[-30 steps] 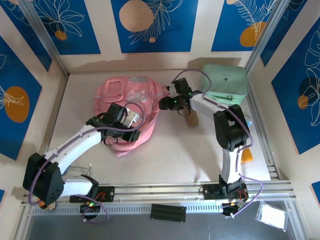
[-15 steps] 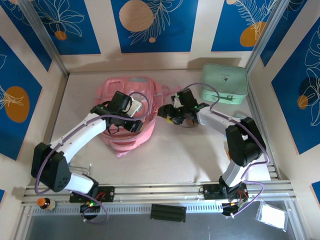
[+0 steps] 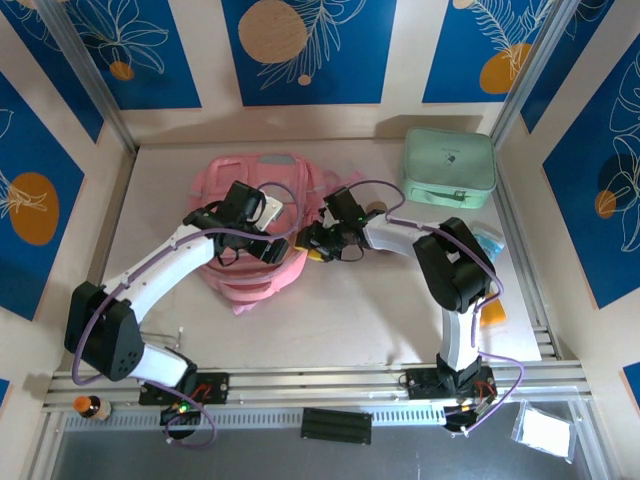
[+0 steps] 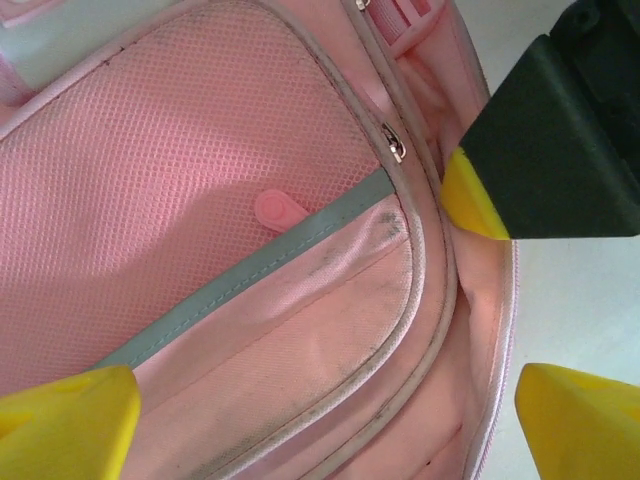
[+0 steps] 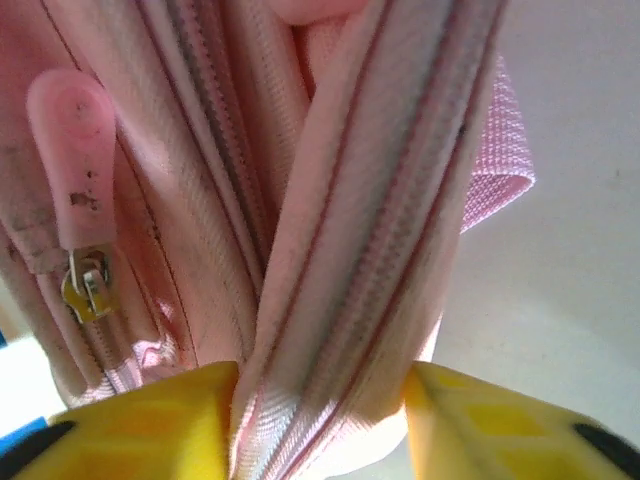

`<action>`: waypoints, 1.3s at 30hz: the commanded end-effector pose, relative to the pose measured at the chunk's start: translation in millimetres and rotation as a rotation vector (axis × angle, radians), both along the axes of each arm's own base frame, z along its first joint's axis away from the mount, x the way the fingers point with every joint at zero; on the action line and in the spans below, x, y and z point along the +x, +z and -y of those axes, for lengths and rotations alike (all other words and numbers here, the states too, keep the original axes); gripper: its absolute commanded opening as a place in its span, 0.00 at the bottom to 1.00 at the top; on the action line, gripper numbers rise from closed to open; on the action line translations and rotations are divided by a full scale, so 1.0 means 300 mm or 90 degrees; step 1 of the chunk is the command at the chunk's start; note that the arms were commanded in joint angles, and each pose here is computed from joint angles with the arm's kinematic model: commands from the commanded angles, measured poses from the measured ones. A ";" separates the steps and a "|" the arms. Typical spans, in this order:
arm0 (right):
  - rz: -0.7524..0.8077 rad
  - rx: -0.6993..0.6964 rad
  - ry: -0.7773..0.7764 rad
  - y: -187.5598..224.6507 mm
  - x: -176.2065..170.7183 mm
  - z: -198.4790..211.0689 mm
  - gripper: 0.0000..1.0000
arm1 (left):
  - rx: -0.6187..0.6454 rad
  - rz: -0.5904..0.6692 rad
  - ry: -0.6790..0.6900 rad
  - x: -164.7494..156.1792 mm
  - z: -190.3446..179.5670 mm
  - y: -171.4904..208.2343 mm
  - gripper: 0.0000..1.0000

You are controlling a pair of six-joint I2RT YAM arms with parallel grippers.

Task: Pack the student bag
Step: Move the student bag to the center of the table, then pick up the student bag from the center of the table.

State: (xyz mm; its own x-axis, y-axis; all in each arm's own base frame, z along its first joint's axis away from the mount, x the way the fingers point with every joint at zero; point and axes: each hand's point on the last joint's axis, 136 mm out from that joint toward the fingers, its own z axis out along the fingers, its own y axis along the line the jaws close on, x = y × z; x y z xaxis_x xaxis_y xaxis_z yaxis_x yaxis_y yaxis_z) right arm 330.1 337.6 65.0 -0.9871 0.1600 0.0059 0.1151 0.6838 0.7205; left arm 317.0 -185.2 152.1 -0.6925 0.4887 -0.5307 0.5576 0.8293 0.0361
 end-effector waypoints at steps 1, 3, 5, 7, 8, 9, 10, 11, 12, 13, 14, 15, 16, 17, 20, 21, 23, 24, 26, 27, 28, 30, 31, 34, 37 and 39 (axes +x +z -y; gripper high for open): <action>-0.006 0.007 0.006 0.004 -0.016 0.014 0.34 | -0.009 0.018 0.003 0.016 0.017 0.032 0.97; -0.004 -0.002 0.003 -0.013 -0.030 0.045 0.27 | -0.022 0.008 -0.022 0.004 0.040 0.022 0.98; -0.011 -0.007 0.002 -0.034 -0.051 0.078 0.22 | -0.031 0.000 -0.071 -0.017 0.083 0.016 1.00; -0.018 -0.011 0.001 -0.052 -0.069 0.109 0.18 | -0.001 0.007 -0.098 -0.023 0.099 -0.002 1.00; -0.021 -0.014 -0.001 -0.060 -0.079 0.127 0.16 | 0.018 0.011 -0.105 -0.018 0.100 -0.010 1.00; -0.022 -0.018 -0.003 -0.066 -0.087 0.143 0.16 | 0.036 0.010 -0.108 -0.015 0.098 -0.021 1.00; -0.021 -0.024 -0.007 -0.072 -0.095 0.162 0.15 | 0.055 0.008 -0.111 -0.011 0.096 -0.034 0.99; -0.021 -0.030 -0.011 -0.079 -0.102 0.181 0.15 | 0.073 0.005 -0.115 -0.009 0.095 -0.047 0.98; -0.020 -0.035 -0.013 -0.084 -0.107 0.194 0.15 | 0.088 0.005 -0.123 -0.009 0.099 -0.056 0.96; -0.021 -0.037 -0.016 -0.085 -0.111 0.205 0.15 | 0.105 0.003 -0.131 -0.010 0.102 -0.072 0.95; -0.022 -0.039 -0.017 -0.087 -0.117 0.215 0.15 | 0.118 0.001 -0.139 -0.011 0.106 -0.086 0.93; -0.022 -0.040 -0.017 -0.089 -0.119 0.221 0.15 | 0.131 -0.001 -0.144 -0.012 0.108 -0.097 0.91; -0.022 -0.043 -0.018 -0.090 -0.123 0.227 0.15 | 0.143 -0.001 -0.148 -0.012 0.111 -0.107 0.90; -0.021 -0.044 -0.017 -0.091 -0.126 0.230 0.15 | 0.155 -0.002 -0.153 -0.011 0.114 -0.118 0.88; -0.019 -0.047 -0.016 -0.092 -0.129 0.234 0.15 | 0.189 0.001 -0.164 -0.003 0.123 -0.143 0.85; -0.020 -0.047 -0.016 -0.093 -0.129 0.234 0.15 | 0.199 0.006 -0.166 0.001 0.125 -0.147 0.84; -0.016 -0.046 -0.017 -0.088 -0.125 0.233 0.15 | 0.222 0.011 -0.173 0.010 0.127 -0.161 0.82; -0.015 -0.046 -0.017 -0.086 -0.125 0.233 0.15 | 0.231 0.011 -0.176 0.011 0.127 -0.168 0.81; -0.012 -0.047 -0.020 -0.082 -0.122 0.234 0.15 | 0.253 0.013 -0.182 0.020 0.127 -0.185 0.80; -0.010 -0.048 -0.021 -0.081 -0.120 0.235 0.15 | 0.264 0.015 -0.182 0.025 0.125 -0.189 0.78; -0.008 -0.049 -0.022 -0.080 -0.118 0.237 0.15 | 0.276 0.017 -0.182 0.034 0.120 -0.194 0.73; -0.004 -0.052 -0.029 -0.077 -0.117 0.242 0.15 | 0.292 0.018 -0.182 0.047 0.120 -0.188 0.63; 0.003 -0.050 -0.031 -0.071 -0.115 0.243 0.15 | 0.300 0.023 -0.178 0.057 0.117 -0.179 0.57; 0.031 -0.038 -0.026 -0.040 -0.105 0.241 0.16 | 0.285 0.039 -0.169 0.075 0.132 -0.136 0.36; 0.080 -0.013 -0.017 0.024 -0.087 0.232 0.22 | 0.228 0.056 -0.179 0.062 0.172 -0.077 0.22; 0.118 0.003 -0.022 0.079 -0.069 0.237 0.29 | 0.180 0.065 -0.193 0.042 0.199 -0.034 0.10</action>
State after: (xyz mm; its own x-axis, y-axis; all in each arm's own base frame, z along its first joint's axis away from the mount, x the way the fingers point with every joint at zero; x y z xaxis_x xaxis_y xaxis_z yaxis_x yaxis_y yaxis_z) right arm 310.4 270.3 69.2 -0.9722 0.2039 -0.1152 0.0606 0.6941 0.7173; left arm 320.5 -237.4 105.9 -0.4586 0.8429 -0.2816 0.7850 0.5327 0.3162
